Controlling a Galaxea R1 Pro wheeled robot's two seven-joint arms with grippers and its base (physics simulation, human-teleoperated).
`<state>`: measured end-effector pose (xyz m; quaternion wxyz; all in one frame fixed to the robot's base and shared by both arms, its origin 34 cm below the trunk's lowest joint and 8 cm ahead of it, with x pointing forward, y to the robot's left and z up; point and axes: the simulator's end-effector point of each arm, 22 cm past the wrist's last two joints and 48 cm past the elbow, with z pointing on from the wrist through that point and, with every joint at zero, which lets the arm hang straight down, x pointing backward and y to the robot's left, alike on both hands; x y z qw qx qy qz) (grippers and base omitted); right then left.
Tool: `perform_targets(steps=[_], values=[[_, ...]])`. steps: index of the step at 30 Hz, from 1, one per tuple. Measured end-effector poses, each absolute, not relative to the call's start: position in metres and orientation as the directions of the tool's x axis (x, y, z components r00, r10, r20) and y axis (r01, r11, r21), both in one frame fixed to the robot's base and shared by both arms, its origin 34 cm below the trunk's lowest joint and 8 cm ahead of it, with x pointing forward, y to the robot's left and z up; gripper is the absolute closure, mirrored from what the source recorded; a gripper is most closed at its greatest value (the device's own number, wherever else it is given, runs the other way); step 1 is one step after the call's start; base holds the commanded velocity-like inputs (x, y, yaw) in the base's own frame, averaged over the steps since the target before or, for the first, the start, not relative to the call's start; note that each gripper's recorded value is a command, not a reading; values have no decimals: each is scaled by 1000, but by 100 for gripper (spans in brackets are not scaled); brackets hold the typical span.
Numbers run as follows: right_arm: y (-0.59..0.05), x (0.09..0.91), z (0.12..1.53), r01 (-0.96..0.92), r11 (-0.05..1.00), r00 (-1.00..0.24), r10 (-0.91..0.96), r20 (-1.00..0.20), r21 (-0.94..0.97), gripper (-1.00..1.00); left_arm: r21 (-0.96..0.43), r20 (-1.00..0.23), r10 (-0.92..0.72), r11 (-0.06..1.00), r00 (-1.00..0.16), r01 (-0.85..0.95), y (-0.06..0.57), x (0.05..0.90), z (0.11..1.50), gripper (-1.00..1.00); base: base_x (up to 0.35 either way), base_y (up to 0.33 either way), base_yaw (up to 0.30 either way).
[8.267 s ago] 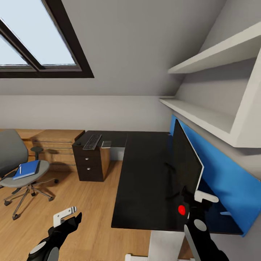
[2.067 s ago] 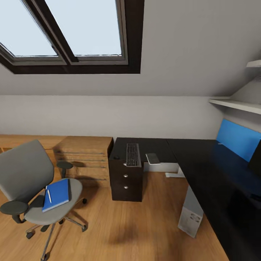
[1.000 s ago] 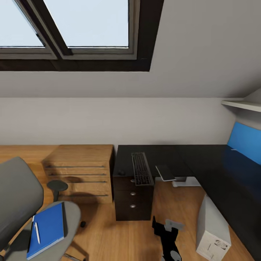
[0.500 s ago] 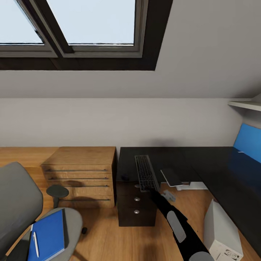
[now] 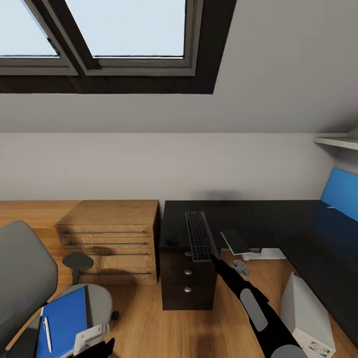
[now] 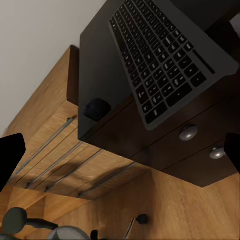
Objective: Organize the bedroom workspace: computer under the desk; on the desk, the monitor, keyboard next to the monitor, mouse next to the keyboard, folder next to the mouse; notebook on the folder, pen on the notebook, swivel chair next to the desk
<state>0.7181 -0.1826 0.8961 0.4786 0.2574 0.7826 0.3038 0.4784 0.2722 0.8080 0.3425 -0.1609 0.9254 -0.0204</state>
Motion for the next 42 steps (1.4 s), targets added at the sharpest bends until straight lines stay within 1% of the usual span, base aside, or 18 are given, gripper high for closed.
perform_targets(steps=[3,4,10,16,17,19,20,21,22,25,27,31,42], values=[[-183,719,892,115,685,-410,693,-594,720,-100,-200,-575,-344,939,-742,-280,261,474,810,-100,0,0,0],[-184,718,887,123,685,-411,693,-592,718,-100,-253,-542,-372,927,-753,-276,249,476,815,-100,0,0,0],[-186,714,867,155,665,-419,714,-561,730,-100,-320,-541,-405,910,-737,-265,229,499,827,-100,0,0,0],[-188,716,861,207,528,-378,820,-430,824,-100,-335,-526,-417,903,-741,-270,221,503,816,-100,0,0,0],[-186,715,860,220,479,-371,847,-381,850,-100,-332,-521,-417,903,-745,-273,222,502,812,-100,0,0,0],[-183,714,856,235,427,-371,870,-325,873,-100,-330,-518,-417,903,-747,-276,223,501,807,-100,0,0,0],[-179,712,852,253,377,-377,886,-268,891,-100,-327,-516,-417,903,-748,-278,224,501,805,-100,0,0,0],[-172,706,844,288,283,-382,910,-162,915,-100,-331,-511,-417,903,-752,-276,222,500,801,-100,0,0,0],[-173,706,841,296,264,-377,915,-142,918,-100,-334,-509,-415,903,-754,-271,219,500,800,-100,0,0,0],[-179,706,835,303,255,-362,922,-137,918,-100,-337,-507,-410,904,-758,-264,215,500,796,-100,0,0,0],[-200,704,815,348,273,-299,939,-169,897,-100,-335,-505,-404,906,-763,-257,213,500,792,-100,0,0,0],[-214,695,783,411,294,-260,945,-198,863,-100,-335,-505,-402,907,-764,-256,213,500,786,-100,0,0,0],[-254,702,743,511,359,-234,932,-276,781,-100,-334,-505,-400,908,-765,-255,212,501,770,-100,0,0,0]])
